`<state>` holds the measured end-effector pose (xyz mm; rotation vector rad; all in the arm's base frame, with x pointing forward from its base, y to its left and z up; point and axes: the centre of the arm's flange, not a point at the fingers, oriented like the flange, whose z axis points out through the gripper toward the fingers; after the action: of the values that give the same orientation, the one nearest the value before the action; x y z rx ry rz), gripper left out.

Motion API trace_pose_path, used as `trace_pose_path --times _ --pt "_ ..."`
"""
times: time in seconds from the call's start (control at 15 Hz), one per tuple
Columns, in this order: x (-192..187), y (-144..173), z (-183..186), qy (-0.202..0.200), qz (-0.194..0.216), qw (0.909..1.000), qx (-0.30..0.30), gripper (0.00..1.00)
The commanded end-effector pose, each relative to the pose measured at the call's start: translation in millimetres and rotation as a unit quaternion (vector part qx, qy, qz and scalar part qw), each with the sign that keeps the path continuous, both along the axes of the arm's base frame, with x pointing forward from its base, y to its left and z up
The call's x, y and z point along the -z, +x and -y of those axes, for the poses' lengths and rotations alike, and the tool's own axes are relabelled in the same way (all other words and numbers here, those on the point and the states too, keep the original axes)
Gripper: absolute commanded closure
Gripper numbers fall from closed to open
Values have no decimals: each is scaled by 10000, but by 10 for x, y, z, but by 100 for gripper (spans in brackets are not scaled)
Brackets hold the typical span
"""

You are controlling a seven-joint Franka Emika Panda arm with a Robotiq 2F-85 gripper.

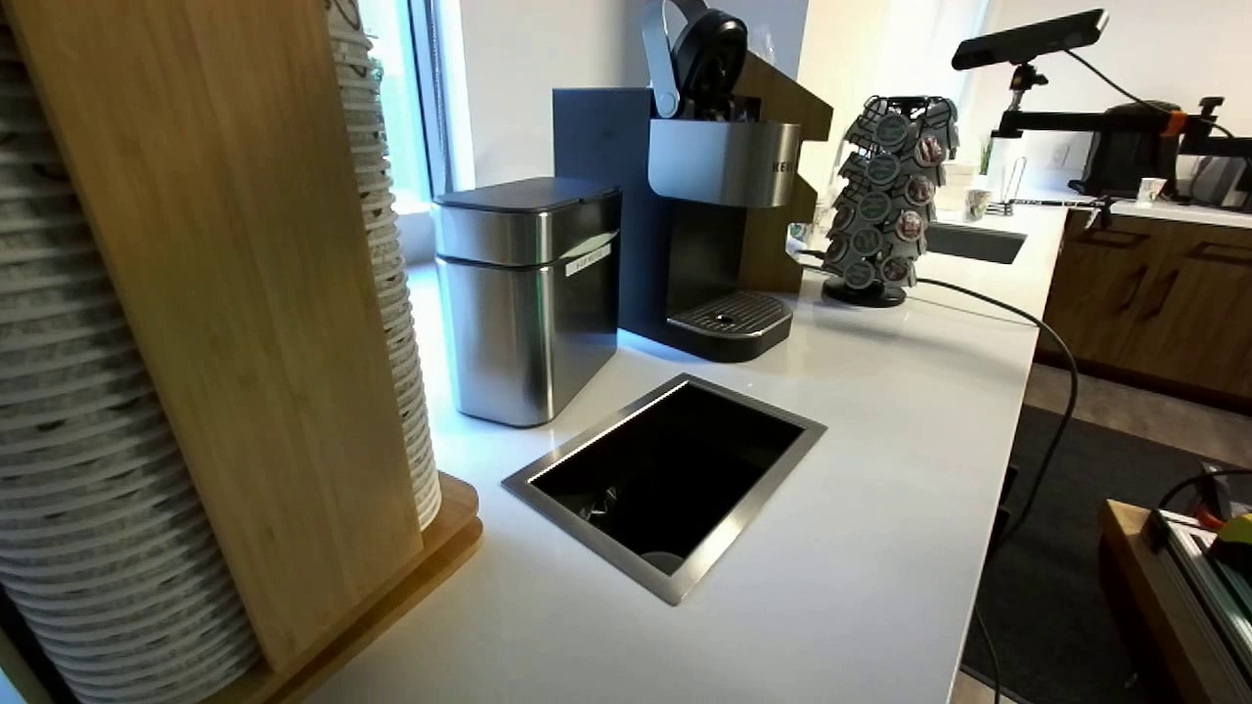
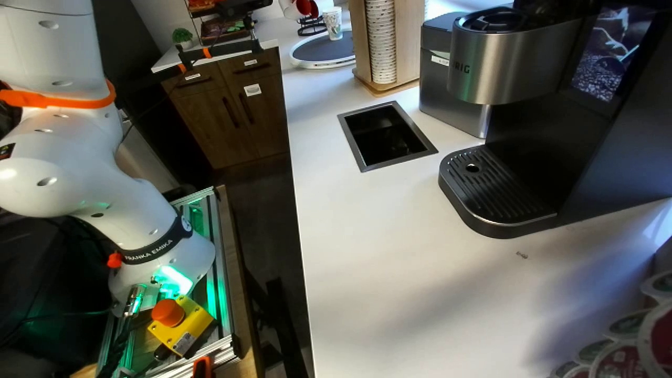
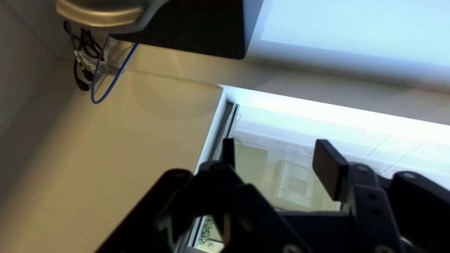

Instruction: Close the top on the coffee maker

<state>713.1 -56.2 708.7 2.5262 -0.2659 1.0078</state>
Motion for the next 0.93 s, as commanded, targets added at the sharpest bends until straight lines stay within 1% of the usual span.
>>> trace_pose_path --times 0.0,0.27,0.6,0.87 --pt "-105 281 238 -382 -125 9992 87 70" --pt "-9 297 514 -513 -482 9968 385 100" --pt "44 186 739 -578 -1139 9863 1048 100" --pt "96 96 831 -437 -1556 9765 1425 100"
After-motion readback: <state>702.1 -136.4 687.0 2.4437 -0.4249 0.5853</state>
